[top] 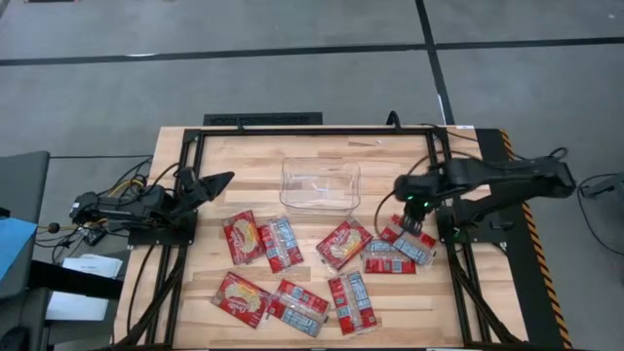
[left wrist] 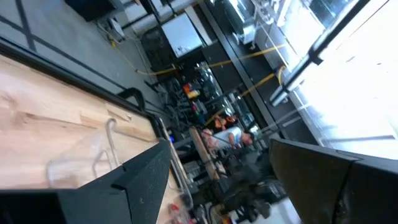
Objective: Sort popcorn bags into baskets
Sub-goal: Put the red popcorn bag into the transparent bin
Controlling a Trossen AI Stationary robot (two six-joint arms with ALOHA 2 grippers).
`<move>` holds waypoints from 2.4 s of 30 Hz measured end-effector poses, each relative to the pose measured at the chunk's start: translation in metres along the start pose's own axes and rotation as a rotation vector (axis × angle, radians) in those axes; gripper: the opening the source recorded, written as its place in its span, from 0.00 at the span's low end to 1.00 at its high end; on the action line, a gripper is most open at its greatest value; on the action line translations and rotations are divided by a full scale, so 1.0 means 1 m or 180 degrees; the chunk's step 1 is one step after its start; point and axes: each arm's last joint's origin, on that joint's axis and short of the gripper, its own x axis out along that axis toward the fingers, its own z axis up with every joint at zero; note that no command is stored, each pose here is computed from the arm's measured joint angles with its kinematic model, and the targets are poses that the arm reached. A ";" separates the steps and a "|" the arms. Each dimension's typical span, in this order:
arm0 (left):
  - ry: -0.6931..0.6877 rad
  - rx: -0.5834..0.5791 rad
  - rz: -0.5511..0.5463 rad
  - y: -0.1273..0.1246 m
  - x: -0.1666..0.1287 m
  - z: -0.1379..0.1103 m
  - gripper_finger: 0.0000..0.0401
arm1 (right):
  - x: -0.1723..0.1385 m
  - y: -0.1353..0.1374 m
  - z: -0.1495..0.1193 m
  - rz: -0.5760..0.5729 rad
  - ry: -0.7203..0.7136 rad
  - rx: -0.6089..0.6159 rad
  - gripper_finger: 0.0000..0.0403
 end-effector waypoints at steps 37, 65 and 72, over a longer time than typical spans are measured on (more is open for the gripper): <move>0.0248 0.0164 0.0127 0.007 0.000 -0.006 0.66 | 0.119 0.085 -0.111 -0.1223 0.0305 -0.0296 0.70; 0.0367 0.0319 0.0260 0.012 -0.001 -0.009 0.66 | 0.119 0.090 -0.109 -0.1723 0.0263 -0.0628 0.70; 0.0448 0.0418 0.0359 0.016 -0.002 -0.012 0.66 | 0.120 0.089 -0.104 -0.1680 0.0353 -0.0819 0.70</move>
